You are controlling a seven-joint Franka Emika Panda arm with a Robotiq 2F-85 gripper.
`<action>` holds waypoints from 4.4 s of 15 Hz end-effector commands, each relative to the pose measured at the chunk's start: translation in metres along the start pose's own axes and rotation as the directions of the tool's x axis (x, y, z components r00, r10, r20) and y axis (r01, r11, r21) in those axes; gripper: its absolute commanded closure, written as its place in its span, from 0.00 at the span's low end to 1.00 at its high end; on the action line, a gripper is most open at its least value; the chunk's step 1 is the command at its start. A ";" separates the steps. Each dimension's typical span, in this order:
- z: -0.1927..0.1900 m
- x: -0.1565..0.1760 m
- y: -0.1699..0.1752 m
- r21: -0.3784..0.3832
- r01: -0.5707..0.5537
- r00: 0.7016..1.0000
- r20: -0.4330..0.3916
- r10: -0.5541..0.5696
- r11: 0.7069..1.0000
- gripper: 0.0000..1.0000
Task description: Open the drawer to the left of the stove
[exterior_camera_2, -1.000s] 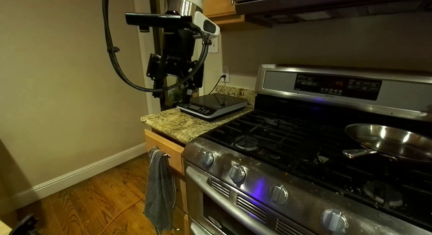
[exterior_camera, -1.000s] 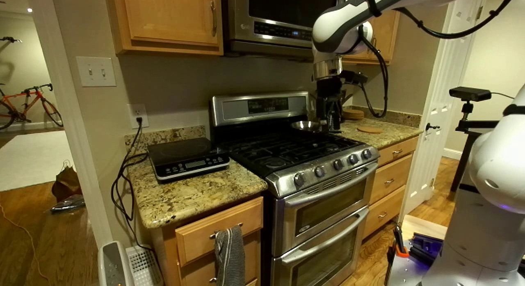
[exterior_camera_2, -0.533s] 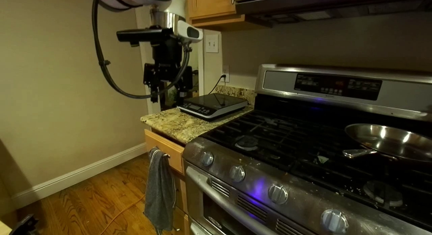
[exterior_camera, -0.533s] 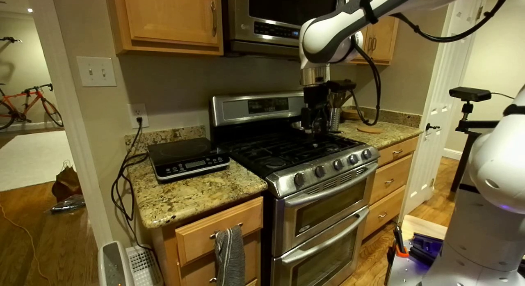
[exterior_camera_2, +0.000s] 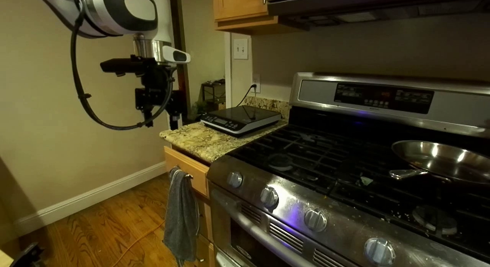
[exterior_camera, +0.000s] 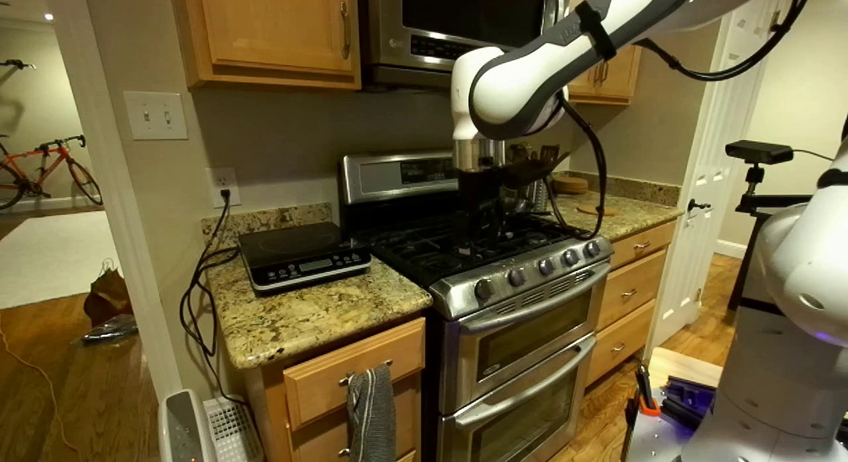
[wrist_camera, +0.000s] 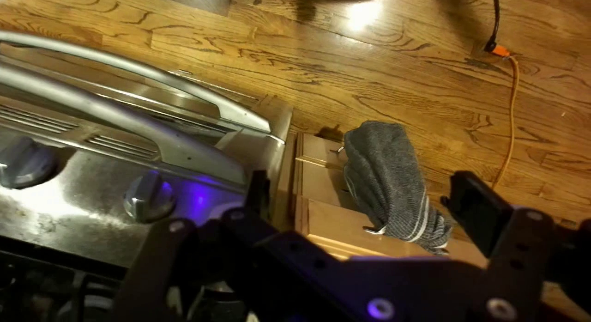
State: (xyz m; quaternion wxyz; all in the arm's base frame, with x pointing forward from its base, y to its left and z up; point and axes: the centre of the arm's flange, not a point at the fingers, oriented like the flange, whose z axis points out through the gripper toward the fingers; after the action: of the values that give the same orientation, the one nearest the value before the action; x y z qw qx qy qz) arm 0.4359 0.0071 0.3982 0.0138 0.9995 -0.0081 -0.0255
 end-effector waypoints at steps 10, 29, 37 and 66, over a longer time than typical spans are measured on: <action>0.011 0.002 -0.024 -0.006 0.067 0.997 -0.034 -0.068 0.998 0.00; 0.086 0.004 -0.129 -0.069 0.519 0.842 -0.135 -0.523 0.852 0.00; 0.108 0.016 -0.147 -0.126 0.633 0.741 -0.190 -0.645 0.764 0.00; 0.195 0.059 -0.170 -0.227 0.812 0.506 -0.184 -0.843 0.537 0.00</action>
State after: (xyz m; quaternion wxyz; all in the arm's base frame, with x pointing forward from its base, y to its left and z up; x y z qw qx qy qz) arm 0.4788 0.1689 0.2104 0.0562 0.8784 0.4642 0.0988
